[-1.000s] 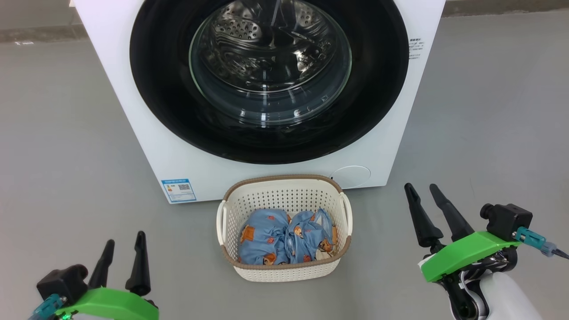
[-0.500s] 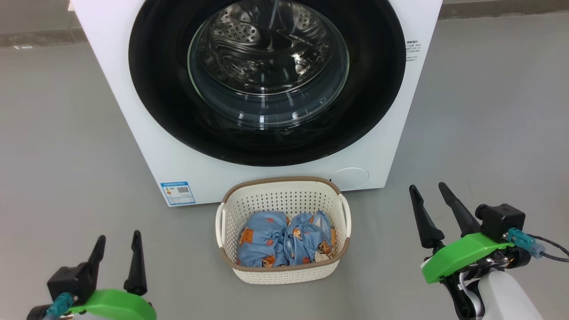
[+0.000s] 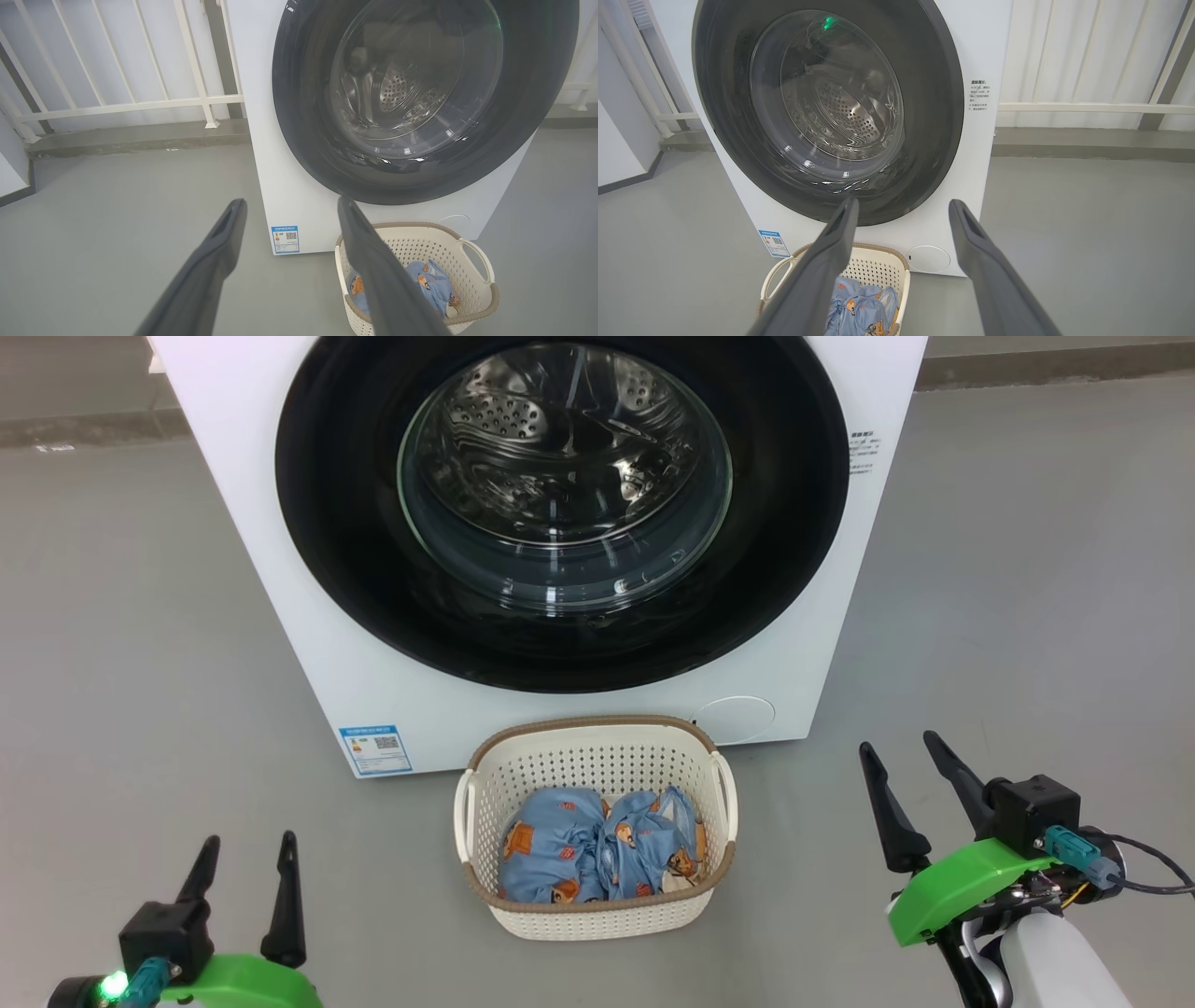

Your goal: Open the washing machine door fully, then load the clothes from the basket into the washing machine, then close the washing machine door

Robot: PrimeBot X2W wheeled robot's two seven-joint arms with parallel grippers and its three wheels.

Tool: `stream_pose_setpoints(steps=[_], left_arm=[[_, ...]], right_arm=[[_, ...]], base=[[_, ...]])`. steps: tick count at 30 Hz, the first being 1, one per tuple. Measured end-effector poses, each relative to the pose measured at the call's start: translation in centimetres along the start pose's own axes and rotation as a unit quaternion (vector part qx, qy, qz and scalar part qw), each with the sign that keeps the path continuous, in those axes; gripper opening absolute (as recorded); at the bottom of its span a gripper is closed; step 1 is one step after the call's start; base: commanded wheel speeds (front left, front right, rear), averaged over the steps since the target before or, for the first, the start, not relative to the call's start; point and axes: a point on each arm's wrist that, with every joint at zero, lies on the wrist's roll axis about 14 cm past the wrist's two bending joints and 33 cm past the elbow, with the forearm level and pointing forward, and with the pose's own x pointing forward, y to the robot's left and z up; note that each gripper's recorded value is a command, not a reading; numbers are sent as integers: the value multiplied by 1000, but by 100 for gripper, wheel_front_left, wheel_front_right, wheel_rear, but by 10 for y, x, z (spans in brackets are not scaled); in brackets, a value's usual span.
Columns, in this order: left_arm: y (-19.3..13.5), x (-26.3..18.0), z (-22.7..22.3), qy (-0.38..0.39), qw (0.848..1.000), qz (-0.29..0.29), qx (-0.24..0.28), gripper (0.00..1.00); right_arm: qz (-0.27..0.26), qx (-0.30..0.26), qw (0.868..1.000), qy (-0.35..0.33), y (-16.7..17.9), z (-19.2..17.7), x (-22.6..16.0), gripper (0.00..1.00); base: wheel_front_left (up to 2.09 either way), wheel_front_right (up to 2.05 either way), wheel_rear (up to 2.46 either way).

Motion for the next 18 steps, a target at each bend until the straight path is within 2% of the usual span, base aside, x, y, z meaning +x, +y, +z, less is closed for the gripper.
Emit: stream_pose_setpoints(steps=[18], left_arm=[[7, -1, -3, 5, 1000, 18, -6, 100]], right_arm=[[-16, 1, 1000, 0, -6, 0, -2, 100]], base=[[0, 0, 0]])
